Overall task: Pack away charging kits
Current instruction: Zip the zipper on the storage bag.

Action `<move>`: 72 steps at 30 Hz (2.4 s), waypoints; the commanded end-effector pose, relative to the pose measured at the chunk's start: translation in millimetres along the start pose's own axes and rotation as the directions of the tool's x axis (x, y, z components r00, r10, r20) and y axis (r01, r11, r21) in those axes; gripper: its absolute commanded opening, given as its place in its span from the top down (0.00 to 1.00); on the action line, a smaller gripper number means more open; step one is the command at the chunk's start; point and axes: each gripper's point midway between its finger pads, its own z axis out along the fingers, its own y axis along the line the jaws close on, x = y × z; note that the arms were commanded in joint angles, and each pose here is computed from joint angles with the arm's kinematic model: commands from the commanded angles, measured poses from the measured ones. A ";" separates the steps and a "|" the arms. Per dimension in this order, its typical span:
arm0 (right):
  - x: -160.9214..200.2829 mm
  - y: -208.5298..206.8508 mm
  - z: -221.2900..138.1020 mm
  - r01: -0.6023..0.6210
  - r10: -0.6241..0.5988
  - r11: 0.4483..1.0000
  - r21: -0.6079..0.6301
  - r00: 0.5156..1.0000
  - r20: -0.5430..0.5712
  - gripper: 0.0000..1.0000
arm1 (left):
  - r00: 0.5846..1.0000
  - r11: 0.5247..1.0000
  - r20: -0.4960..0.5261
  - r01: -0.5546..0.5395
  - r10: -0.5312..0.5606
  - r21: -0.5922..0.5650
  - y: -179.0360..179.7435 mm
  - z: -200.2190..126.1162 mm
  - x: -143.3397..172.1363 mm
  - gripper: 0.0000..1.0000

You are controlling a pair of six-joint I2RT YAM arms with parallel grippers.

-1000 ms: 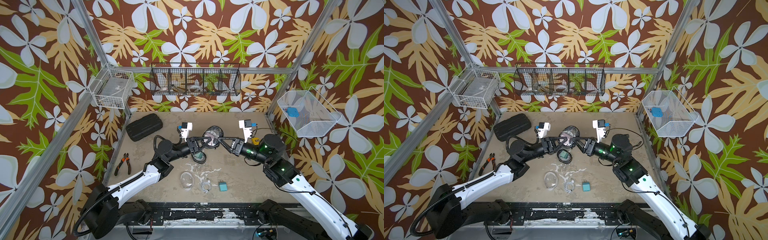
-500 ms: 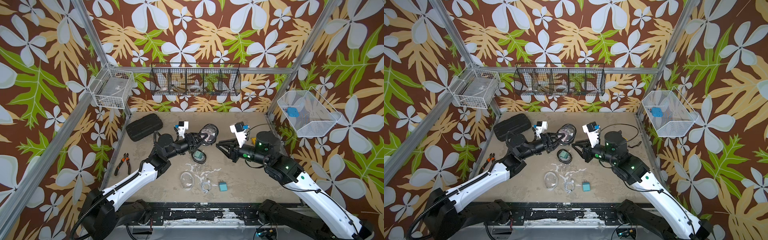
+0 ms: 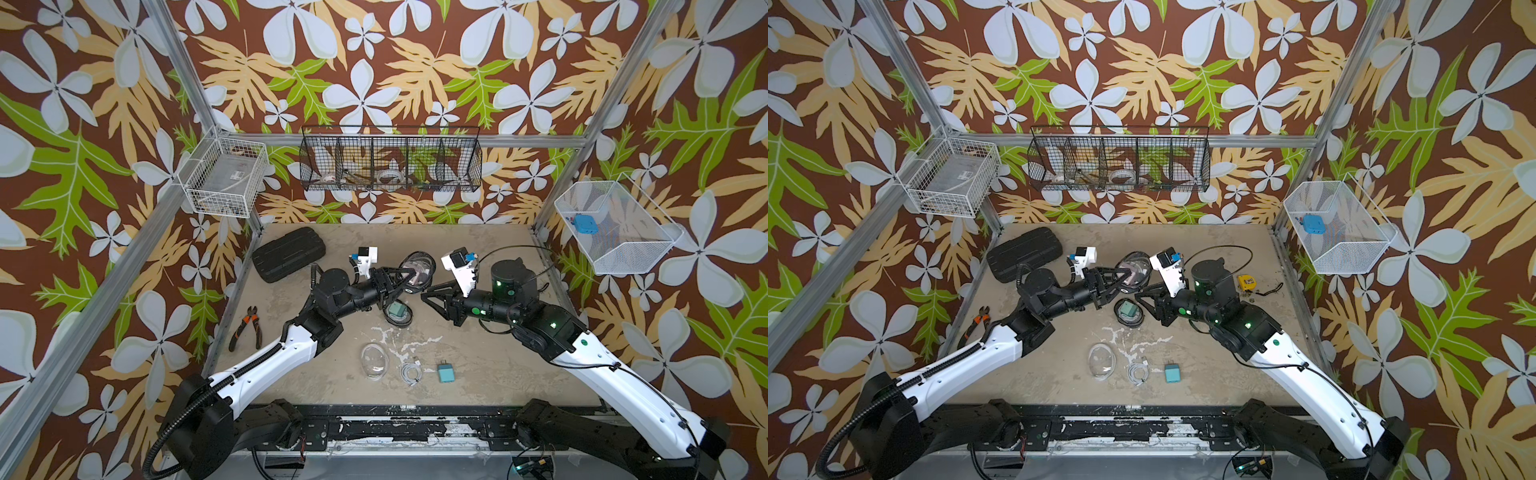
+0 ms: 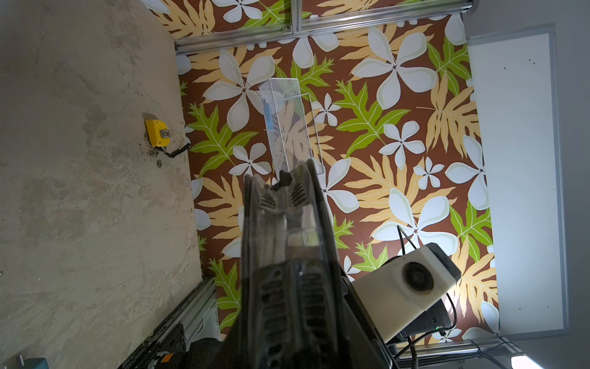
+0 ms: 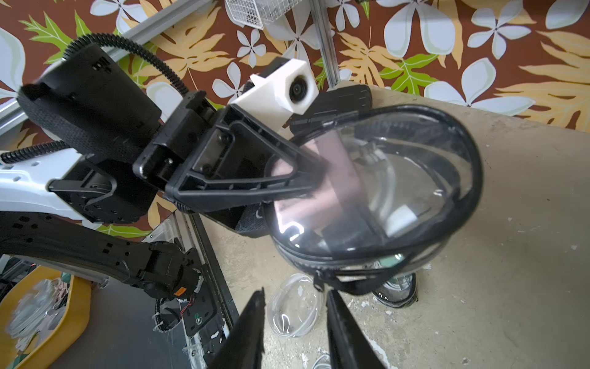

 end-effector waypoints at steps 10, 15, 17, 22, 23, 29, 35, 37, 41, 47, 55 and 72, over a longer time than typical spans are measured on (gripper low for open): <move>-10.1 -2.9 5.0 0.024 -0.025 1.000 0.016 0.999 0.029 0.66 | 1.000 0.998 -0.010 -0.016 0.016 0.064 -16.4 -0.7 1.3 0.93; -13.6 -1.4 7.9 0.023 -0.024 1.000 0.007 0.999 0.033 0.67 | 1.000 0.999 -0.014 -0.014 0.015 0.053 -12.5 -0.3 1.5 0.93; -14.5 -1.6 9.4 0.024 -0.024 1.000 0.006 0.999 0.034 0.68 | 1.000 0.998 -0.019 -0.018 0.019 0.052 -12.3 0.2 2.6 0.94; -18.1 -3.5 15.2 0.017 -0.017 1.000 0.011 0.999 0.028 0.72 | 0.999 0.999 -0.032 -0.026 0.027 0.034 -8.1 1.2 4.4 0.94; -18.4 -4.1 16.7 0.013 -0.014 1.000 0.014 1.000 0.026 0.73 | 0.999 0.999 -0.034 -0.030 0.031 0.037 -9.0 1.0 5.0 0.95; -14.9 -14.1 22.9 -0.010 0.009 0.998 0.058 1.000 0.003 0.97 | 0.998 0.998 -0.046 -0.048 0.051 0.050 -14.5 -2.0 8.4 1.00; -5.1 -35.5 15.9 -0.016 0.020 0.983 0.184 1.000 -0.019 1.00 | 0.996 0.997 -0.063 -0.056 0.059 0.060 -17.6 -3.2 11.4 1.00; -1.6 -46.0 11.1 -0.008 0.016 0.968 0.250 0.999 -0.032 1.00 | 0.996 0.997 -0.071 -0.054 0.058 0.052 -16.2 -3.6 11.7 1.00; 2.7 -73.7 -2.2 0.032 -0.010 0.910 0.413 0.998 -0.056 1.00 | 0.994 0.998 -0.098 -0.050 0.053 0.033 -10.6 -4.9 14.7 1.00; -9.4 -90.8 -11.9 0.104 -0.083 0.849 0.519 0.995 -0.064 1.00 | 0.980 0.997 -0.187 -0.072 0.070 -0.003 -1.3 -6.0 26.6 1.00; -45.3 -91.9 -7.2 0.203 -0.210 0.814 0.544 0.977 -0.050 1.00 | 0.934 0.991 -0.345 -0.118 0.088 -0.068 20.3 -19.8 47.7 1.00; -38.3 21.4 -42.7 0.156 -0.166 0.982 -0.106 0.981 -0.096 0.25 | 0.653 0.835 -0.562 -0.533 0.507 0.134 24.0 -44.8 64.3 1.00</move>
